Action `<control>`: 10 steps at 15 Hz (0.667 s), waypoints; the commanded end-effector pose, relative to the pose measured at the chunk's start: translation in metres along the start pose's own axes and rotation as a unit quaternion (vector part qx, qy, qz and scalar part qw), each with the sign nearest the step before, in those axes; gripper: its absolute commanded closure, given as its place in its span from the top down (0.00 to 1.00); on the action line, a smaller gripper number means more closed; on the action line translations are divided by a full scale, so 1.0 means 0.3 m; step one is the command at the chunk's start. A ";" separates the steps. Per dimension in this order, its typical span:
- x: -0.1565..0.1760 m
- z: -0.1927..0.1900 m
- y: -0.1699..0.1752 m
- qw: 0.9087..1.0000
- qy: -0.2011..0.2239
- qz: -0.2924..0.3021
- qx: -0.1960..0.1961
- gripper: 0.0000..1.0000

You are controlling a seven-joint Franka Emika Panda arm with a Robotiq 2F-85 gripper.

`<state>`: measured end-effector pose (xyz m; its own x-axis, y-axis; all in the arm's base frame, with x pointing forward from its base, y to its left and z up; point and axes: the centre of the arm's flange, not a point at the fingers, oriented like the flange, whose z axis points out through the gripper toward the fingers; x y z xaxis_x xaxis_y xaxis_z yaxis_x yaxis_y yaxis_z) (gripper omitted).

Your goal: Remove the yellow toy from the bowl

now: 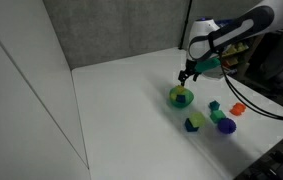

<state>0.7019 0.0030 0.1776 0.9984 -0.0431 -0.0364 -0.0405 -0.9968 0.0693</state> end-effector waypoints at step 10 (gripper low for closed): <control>0.190 0.145 -0.078 0.999 0.024 -0.048 -0.008 0.89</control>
<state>0.7379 0.0193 0.1313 0.9997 0.0217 -0.0074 0.0222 -0.9975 0.0678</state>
